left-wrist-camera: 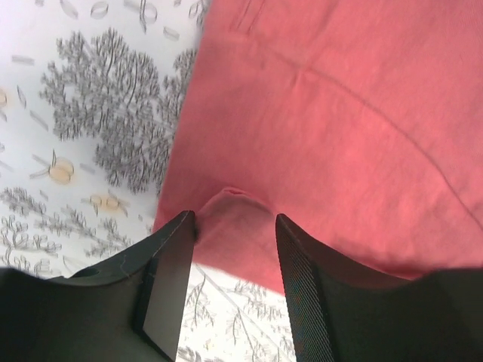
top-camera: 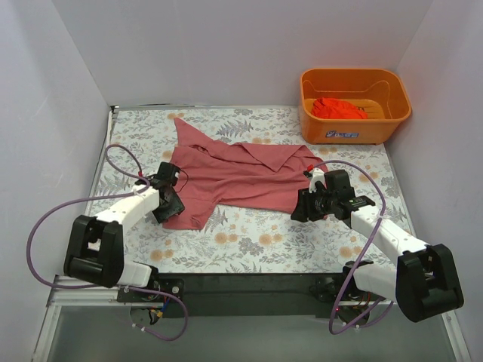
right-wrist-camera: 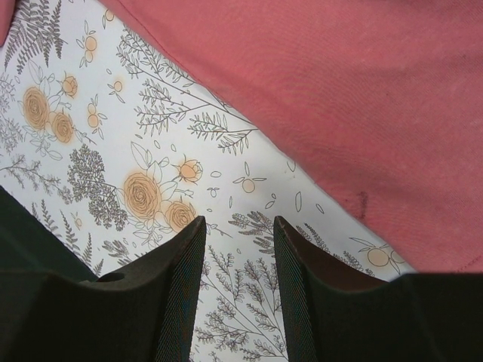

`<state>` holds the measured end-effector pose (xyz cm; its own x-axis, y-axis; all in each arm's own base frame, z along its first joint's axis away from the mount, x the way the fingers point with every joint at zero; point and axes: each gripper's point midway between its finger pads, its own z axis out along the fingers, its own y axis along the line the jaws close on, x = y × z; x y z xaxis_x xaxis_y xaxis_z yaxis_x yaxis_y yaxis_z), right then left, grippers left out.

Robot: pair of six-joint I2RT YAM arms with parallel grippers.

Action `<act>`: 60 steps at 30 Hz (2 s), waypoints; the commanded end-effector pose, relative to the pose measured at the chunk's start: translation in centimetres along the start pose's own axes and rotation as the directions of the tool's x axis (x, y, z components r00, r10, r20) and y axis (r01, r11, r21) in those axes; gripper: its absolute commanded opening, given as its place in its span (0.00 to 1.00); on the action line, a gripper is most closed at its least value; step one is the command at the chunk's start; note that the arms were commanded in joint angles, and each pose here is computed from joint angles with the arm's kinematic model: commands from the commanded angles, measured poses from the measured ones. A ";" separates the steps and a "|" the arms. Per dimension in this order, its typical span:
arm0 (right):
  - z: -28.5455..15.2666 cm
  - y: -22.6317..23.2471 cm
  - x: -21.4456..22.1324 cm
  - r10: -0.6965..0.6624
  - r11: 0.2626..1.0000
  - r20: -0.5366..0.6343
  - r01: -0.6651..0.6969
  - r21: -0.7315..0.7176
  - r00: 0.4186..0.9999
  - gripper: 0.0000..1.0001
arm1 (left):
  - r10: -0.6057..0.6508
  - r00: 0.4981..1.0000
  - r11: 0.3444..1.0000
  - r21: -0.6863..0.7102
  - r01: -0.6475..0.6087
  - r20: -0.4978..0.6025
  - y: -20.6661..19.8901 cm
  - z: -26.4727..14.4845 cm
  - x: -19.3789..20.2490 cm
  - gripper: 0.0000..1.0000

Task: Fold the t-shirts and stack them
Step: Flatten the tshirt out

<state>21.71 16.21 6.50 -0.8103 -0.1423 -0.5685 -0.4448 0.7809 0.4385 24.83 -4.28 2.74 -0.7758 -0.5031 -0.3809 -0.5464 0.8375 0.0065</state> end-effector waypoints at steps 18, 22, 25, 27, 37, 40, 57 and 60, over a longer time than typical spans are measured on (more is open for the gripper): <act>0.2 0.6 -0.3 0.000 0.999 0.017 0.000 -0.037 1.000 0.48 | -0.050 0.982 0.988 0.135 0.075 -0.182 0.3 -2.6 5.2 0.44; 0.2 0.6 -0.3 0.002 0.999 0.018 -0.001 -0.033 1.000 0.48 | -0.042 0.985 0.981 0.182 0.073 -0.166 -0.2 -4.0 4.6 0.43; 0.1 0.6 -0.3 0.001 0.999 0.020 0.000 -0.034 1.000 0.48 | -0.032 0.989 0.977 0.204 0.062 -0.145 -0.5 -5.0 3.9 0.44; 0.1 0.6 -0.3 0.000 0.999 0.021 0.000 -0.032 1.000 0.48 | -0.028 0.990 0.975 0.215 0.058 -0.138 -0.6 -5.4 3.7 0.46; 0.0 -0.4 -2.8 -0.019 0.999 0.061 0.016 0.041 0.998 0.48 | -0.143 0.975 0.979 0.166 0.114 0.173 -1.3 -7.1 -5.1 0.45; 0.3 -0.2 -2.8 -0.016 1.000 0.051 0.015 0.026 0.999 0.48 | -0.087 0.986 0.995 0.056 0.080 0.142 -1.2 -3.8 -5.8 0.43; 0.7 -0.2 -1.4 -0.008 1.000 0.028 0.008 0.003 1.000 0.48 | -0.063 0.997 0.997 -0.043 0.061 -0.048 0.9 1.1 -0.1 0.40; 0.7 -0.2 -1.3 -0.007 1.000 0.026 0.007 0.001 1.000 0.48 | -0.068 0.996 0.997 -0.024 0.067 -0.051 1.0 0.3 0.1 0.40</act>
<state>22.83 16.21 6.35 -0.8141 -0.1257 -0.5669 -0.4222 0.7985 0.4292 25.36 -3.29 1.70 -0.7530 -0.5609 -0.3439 -0.6052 0.7956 0.0275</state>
